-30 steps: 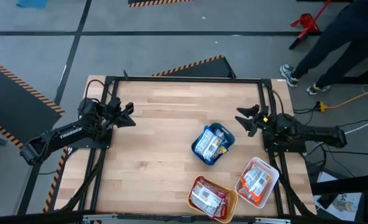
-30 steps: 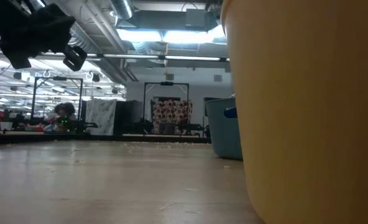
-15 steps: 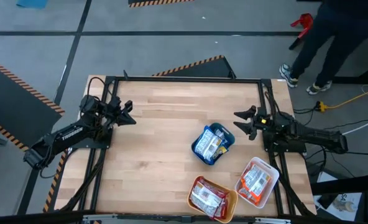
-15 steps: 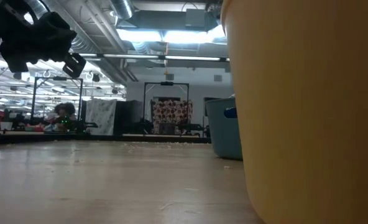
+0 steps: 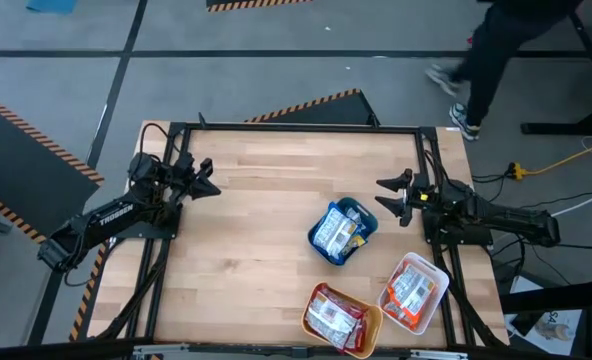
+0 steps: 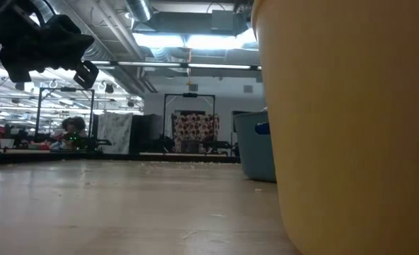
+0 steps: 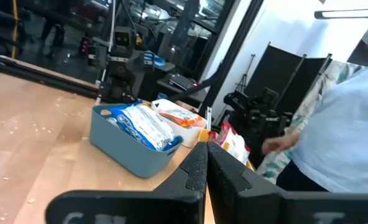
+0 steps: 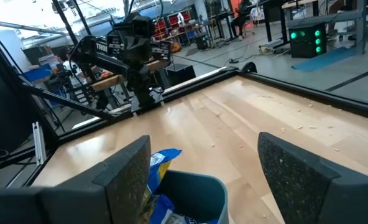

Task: Sort Maruchan noodles
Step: Return to Home Position

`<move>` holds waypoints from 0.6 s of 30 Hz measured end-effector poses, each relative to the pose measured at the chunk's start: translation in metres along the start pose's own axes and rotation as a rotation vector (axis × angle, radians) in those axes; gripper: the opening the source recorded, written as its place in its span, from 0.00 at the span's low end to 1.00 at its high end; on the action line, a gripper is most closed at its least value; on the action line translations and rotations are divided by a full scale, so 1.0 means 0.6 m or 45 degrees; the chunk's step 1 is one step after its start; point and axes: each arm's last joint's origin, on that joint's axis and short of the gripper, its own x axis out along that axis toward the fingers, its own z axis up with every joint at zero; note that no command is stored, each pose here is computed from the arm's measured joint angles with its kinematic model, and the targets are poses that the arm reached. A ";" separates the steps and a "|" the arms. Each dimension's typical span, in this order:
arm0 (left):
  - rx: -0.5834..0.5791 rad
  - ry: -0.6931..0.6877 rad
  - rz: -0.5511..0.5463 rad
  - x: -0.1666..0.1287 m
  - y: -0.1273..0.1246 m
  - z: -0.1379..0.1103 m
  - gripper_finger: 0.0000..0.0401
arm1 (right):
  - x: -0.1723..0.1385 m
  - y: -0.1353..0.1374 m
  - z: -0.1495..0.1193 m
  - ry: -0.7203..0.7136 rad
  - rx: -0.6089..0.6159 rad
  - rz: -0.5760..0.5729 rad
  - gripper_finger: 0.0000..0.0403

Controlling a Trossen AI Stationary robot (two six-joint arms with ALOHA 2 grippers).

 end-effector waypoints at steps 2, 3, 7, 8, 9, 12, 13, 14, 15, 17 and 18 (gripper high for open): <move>0.000 -0.010 0.010 0.000 0.000 0.000 0.00 | 0.000 0.000 0.000 0.001 0.000 0.000 0.70; 0.000 -0.012 0.012 0.000 0.000 0.000 0.00 | 0.000 0.000 0.000 0.001 0.000 -0.001 0.70; 0.000 -0.013 0.013 0.000 0.000 0.001 0.00 | 0.000 0.000 0.000 0.001 0.000 0.000 0.70; -0.001 -0.013 0.013 0.000 0.000 0.001 0.00 | 0.000 0.000 0.000 0.002 0.000 -0.001 0.70; -0.001 -0.013 0.013 0.000 0.000 0.001 0.00 | 0.000 0.000 0.000 0.002 0.000 0.000 0.70; -0.001 -0.013 0.013 0.000 0.000 0.001 0.00 | 0.000 0.000 0.000 0.002 0.000 0.000 0.70; -0.001 -0.013 0.013 0.000 0.000 0.001 0.00 | 0.000 0.000 0.000 0.003 0.000 -0.001 0.70; -0.001 -0.013 0.013 0.000 0.000 0.001 0.00 | 0.000 0.000 0.000 0.003 0.000 -0.001 0.70; -0.001 -0.013 0.013 0.000 0.000 0.001 0.00 | 0.000 0.000 0.000 0.003 0.000 -0.001 0.70; -0.001 -0.013 0.013 0.000 0.000 0.001 0.00 | 0.000 0.000 0.000 0.003 0.000 -0.001 0.70; -0.001 -0.013 0.013 0.000 0.000 0.001 0.00 | 0.000 0.000 0.000 0.003 0.000 -0.001 0.70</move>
